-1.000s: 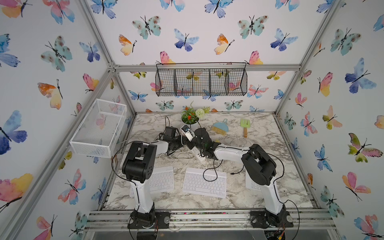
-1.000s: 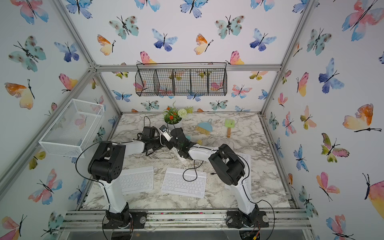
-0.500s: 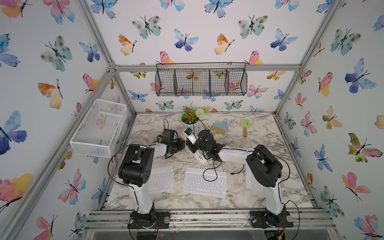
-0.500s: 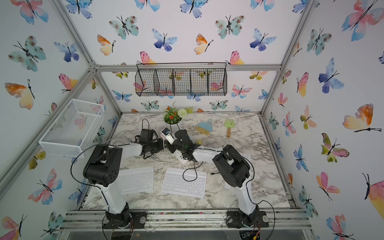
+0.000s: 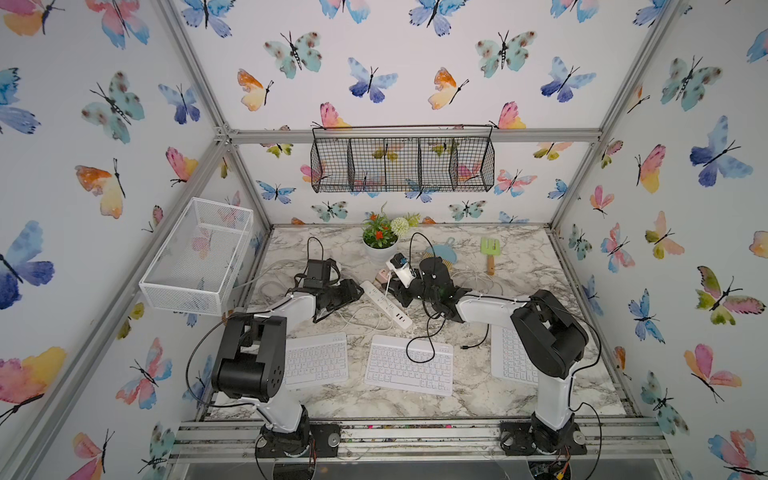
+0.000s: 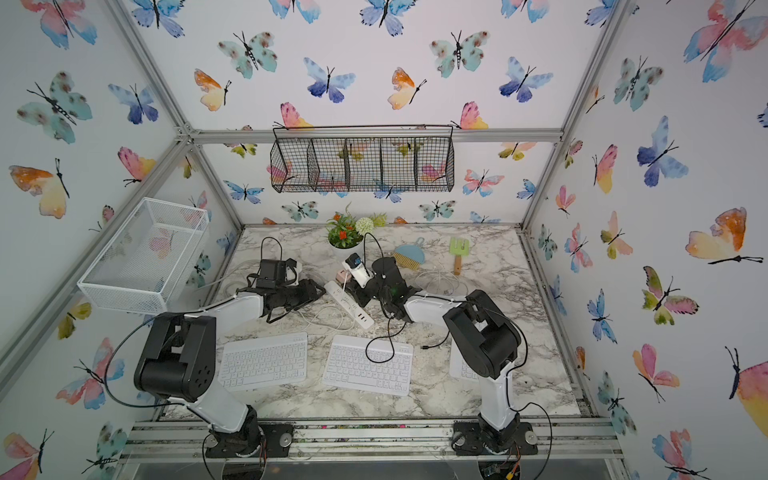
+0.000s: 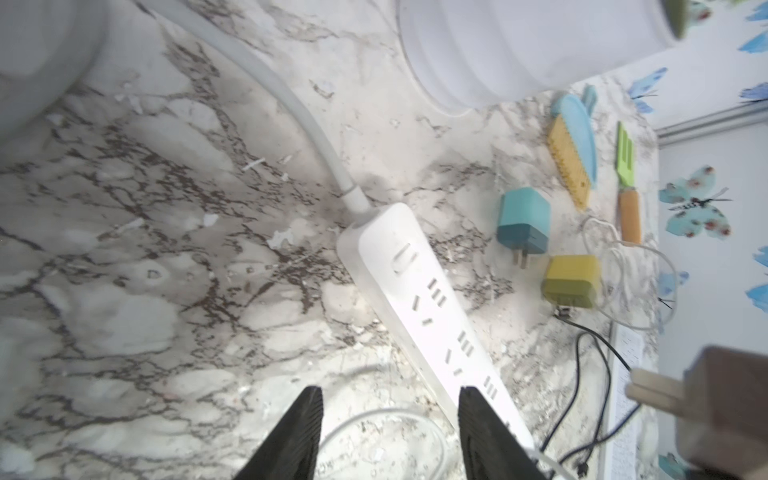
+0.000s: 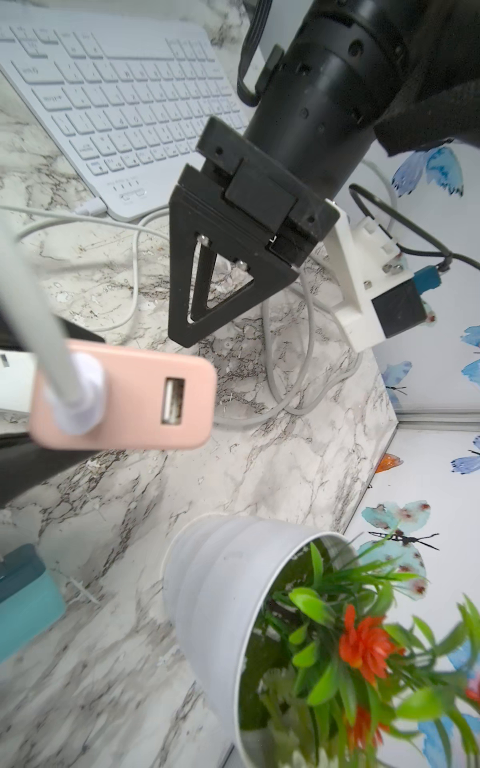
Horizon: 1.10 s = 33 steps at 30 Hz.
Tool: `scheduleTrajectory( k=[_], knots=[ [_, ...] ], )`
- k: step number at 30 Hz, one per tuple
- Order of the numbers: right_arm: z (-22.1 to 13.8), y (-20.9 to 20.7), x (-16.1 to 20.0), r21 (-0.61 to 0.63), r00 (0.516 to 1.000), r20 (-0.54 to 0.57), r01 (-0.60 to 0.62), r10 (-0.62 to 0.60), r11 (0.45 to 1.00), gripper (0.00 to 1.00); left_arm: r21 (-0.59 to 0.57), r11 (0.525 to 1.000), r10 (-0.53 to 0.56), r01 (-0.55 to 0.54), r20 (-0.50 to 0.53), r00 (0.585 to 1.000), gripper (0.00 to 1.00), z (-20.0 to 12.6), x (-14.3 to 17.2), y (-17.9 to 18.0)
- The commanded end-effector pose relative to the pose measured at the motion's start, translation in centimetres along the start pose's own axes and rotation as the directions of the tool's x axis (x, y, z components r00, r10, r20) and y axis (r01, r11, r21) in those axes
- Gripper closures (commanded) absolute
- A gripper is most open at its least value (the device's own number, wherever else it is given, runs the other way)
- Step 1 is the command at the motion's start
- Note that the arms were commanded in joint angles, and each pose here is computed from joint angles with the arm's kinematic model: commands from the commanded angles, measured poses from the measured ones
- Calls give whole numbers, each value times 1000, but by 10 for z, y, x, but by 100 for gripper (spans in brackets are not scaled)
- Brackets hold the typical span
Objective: Unplug the wireless keyboard
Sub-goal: Remove the plug from the socket, then remove the power cord from the plug.
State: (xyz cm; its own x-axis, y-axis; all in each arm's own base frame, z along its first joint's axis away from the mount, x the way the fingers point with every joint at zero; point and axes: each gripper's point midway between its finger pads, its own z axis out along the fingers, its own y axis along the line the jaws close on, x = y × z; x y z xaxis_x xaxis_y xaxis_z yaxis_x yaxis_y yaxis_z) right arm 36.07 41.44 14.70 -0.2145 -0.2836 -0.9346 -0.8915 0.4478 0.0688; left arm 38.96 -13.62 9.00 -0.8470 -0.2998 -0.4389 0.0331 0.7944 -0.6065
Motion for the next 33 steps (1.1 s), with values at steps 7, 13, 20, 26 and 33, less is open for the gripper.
scheduleTrajectory(
  k=[7,13,20,26,33],
  knots=[
    [-30,33,-1,-232,996,-25,-84,80,969,81,374,840,319,-393,246,915,31,-60,-13,-93],
    [-39,46,0,-308,995,-36,-103,97,946,81,462,720,383,-517,356,852,28,-89,-6,-123],
    [-53,70,-18,-451,992,0,-115,129,885,81,507,622,429,-596,416,802,28,-103,6,-136],
    [-59,82,-34,-534,988,22,-120,155,837,81,573,556,430,-602,422,798,29,-104,19,-144],
    [-64,83,-40,-570,984,27,-128,174,812,81,647,460,437,-608,431,789,34,-114,37,-162]
  ],
)
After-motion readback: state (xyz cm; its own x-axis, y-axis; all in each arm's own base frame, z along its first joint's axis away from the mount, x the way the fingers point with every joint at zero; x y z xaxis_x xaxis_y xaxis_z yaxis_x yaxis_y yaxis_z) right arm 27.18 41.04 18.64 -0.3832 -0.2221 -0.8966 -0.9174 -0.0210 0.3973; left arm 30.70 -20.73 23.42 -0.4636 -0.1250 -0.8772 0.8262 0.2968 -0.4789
